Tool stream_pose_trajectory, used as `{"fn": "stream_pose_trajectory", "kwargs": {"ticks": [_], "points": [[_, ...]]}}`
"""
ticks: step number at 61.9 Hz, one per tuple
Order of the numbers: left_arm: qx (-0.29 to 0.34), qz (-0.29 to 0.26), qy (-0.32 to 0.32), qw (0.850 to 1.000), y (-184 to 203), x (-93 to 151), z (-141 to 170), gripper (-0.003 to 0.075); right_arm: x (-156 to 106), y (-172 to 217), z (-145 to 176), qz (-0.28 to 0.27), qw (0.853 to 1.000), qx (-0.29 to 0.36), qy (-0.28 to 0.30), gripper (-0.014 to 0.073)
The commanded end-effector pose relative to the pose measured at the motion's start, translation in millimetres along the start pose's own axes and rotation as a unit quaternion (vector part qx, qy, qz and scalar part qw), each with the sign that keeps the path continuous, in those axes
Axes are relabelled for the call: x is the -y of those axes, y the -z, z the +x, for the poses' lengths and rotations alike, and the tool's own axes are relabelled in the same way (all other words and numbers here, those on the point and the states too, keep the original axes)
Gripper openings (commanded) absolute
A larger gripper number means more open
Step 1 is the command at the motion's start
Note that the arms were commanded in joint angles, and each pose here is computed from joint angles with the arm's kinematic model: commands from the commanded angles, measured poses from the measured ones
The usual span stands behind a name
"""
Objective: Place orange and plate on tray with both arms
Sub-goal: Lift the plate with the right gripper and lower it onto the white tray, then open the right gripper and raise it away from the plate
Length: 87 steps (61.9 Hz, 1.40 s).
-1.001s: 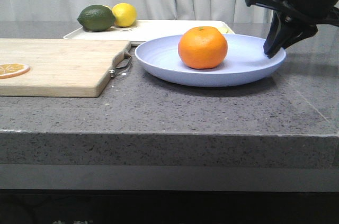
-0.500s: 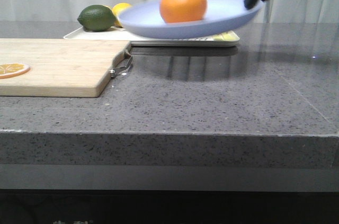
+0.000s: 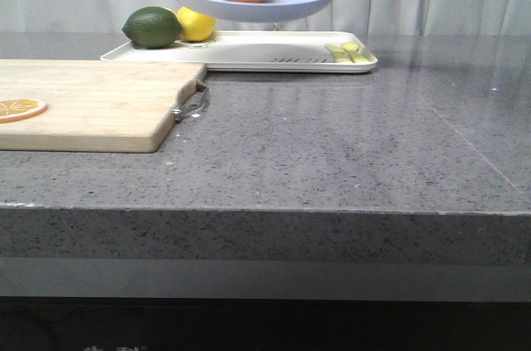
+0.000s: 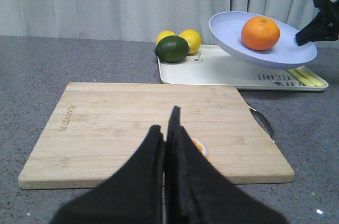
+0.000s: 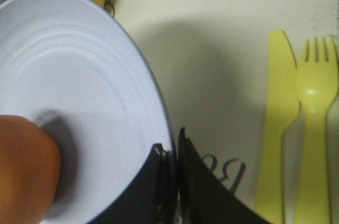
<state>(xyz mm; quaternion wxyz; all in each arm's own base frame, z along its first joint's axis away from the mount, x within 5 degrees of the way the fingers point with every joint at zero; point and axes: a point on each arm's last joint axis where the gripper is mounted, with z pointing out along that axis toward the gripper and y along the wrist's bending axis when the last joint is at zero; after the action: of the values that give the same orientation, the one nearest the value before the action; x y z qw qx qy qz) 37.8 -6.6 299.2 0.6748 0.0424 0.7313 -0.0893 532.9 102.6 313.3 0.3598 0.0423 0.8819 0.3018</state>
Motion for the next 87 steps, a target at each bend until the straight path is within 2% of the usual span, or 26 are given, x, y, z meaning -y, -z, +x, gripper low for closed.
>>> {"fn": "stream_pose_trajectory", "kwargs": {"ticks": [1,19,37,44,63,69,79,87], "points": [[0.048,0.006,0.007,0.999,1.6,1.4,-14.8,-0.0018,-26.1,26.6,-24.3,-0.058,0.995,0.084,-0.01,-0.0061],[0.048,0.006,0.007,0.999,1.6,1.4,-14.8,-0.0018,-1.5,-9.5,-17.8,-0.053,0.993,0.1,-0.017,-0.0061],[0.048,0.006,0.007,0.999,1.6,1.4,-14.8,-0.0018,0.8,-12.0,-20.7,-0.052,0.991,0.122,-0.012,-0.0048],[0.048,0.006,0.007,0.999,1.6,1.4,-14.8,-0.0018,1.2,-12.0,-20.6,-0.05,0.991,0.122,-0.01,0.0034],[0.048,0.006,0.007,0.999,1.6,1.4,-14.8,-0.0018,0.1,-11.1,-19.9,-0.048,0.992,0.116,-0.008,0.0344],[0.048,0.006,0.007,0.999,1.6,1.4,-14.8,-0.0018,-3.2,-1.5,-22.0,-0.044,0.993,0.109,0.01,0.0391],[0.048,0.006,0.007,0.999,1.6,1.4,-14.8,-0.0018,-11.6,49.8,-35.3,-0.007,0.994,0.094,0.051,0.0372],[0.048,0.006,0.007,0.999,1.6,1.4,-14.8,-0.0018,-23.6,99.8,-37.1,0.053,0.993,0.061,0.089,0.0184]]}}
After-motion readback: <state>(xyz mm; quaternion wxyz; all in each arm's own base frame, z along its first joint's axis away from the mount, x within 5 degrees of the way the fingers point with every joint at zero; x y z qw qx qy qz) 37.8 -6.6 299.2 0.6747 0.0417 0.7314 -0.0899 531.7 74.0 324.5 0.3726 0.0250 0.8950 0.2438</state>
